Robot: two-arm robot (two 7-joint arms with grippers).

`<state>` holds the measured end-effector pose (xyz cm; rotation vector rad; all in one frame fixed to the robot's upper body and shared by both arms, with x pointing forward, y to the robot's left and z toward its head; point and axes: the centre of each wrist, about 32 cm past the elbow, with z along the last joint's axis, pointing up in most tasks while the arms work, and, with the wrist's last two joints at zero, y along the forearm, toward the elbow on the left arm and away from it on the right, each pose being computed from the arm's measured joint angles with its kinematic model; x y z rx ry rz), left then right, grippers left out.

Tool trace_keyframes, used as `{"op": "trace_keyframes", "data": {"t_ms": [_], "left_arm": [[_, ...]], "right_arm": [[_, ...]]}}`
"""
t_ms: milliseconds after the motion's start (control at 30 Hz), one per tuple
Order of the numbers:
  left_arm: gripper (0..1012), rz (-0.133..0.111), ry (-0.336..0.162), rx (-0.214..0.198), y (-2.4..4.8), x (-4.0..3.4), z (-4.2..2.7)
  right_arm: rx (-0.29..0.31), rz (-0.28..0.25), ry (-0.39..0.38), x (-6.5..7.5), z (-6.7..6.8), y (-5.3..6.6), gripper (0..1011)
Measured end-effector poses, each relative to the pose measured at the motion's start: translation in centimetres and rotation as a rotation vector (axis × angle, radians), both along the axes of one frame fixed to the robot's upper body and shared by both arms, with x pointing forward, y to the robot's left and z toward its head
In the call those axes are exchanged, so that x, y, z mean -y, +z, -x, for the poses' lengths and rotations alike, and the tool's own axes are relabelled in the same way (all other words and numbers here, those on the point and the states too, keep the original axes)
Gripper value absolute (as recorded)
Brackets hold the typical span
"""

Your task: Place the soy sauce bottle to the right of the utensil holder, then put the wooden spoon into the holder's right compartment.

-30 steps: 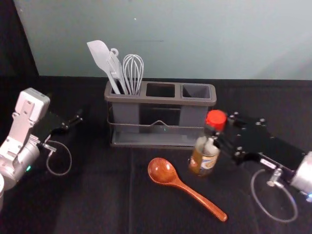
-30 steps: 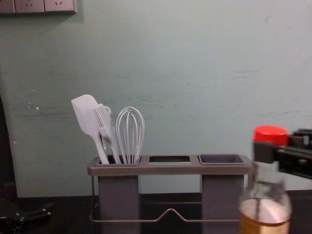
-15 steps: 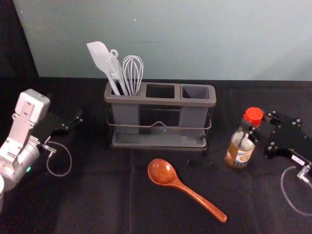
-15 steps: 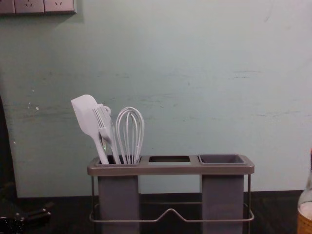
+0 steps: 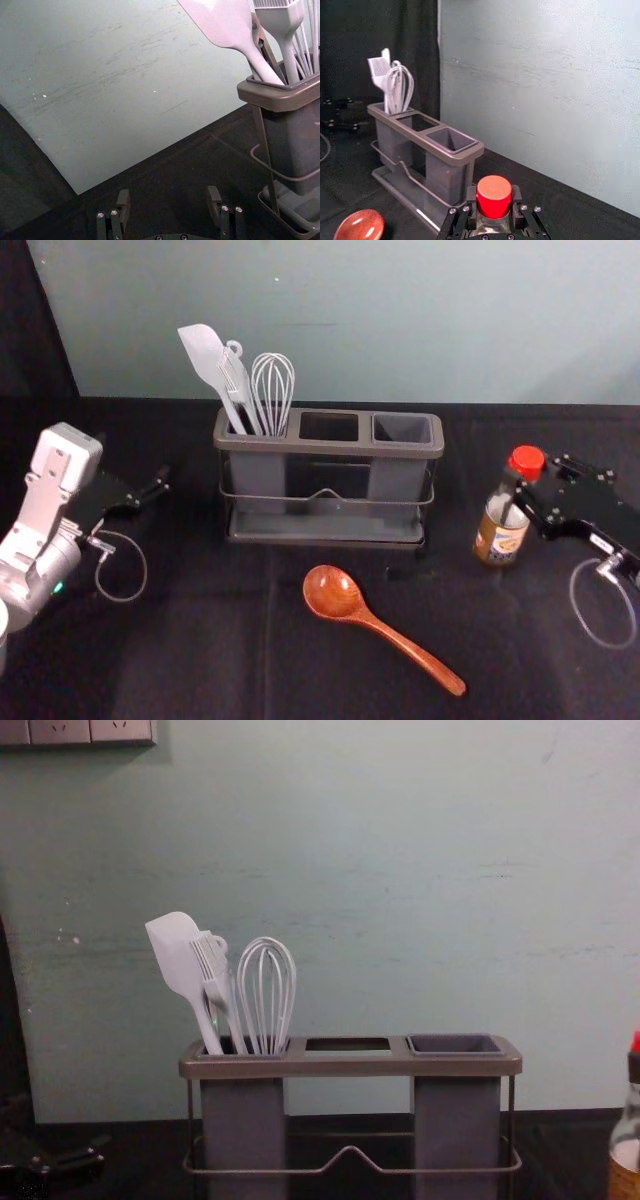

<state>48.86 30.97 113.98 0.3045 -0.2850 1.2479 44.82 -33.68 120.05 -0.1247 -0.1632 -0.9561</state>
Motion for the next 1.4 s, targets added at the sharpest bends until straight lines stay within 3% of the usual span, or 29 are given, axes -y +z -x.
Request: {"op": "trace_keyframes", "data": {"t_ms": [367,767,1400], "left_arm": [[1005,0.000,0.000,0.000,0.00,0.00,0.00],[1005,0.000,0.000,0.000,0.00,0.00,0.00],[1005,0.000,0.000,0.000,0.00,0.00,0.00]], "right_arm": [[-0.009,-0.023,0.000,-1.2,-3.0,-0.7,387],[-0.017,-0.048,0.008,-2.3,-4.3,-0.9,387],[-0.037,-0.067,-0.011,-2.3,-5.9,-1.6,387]]}}
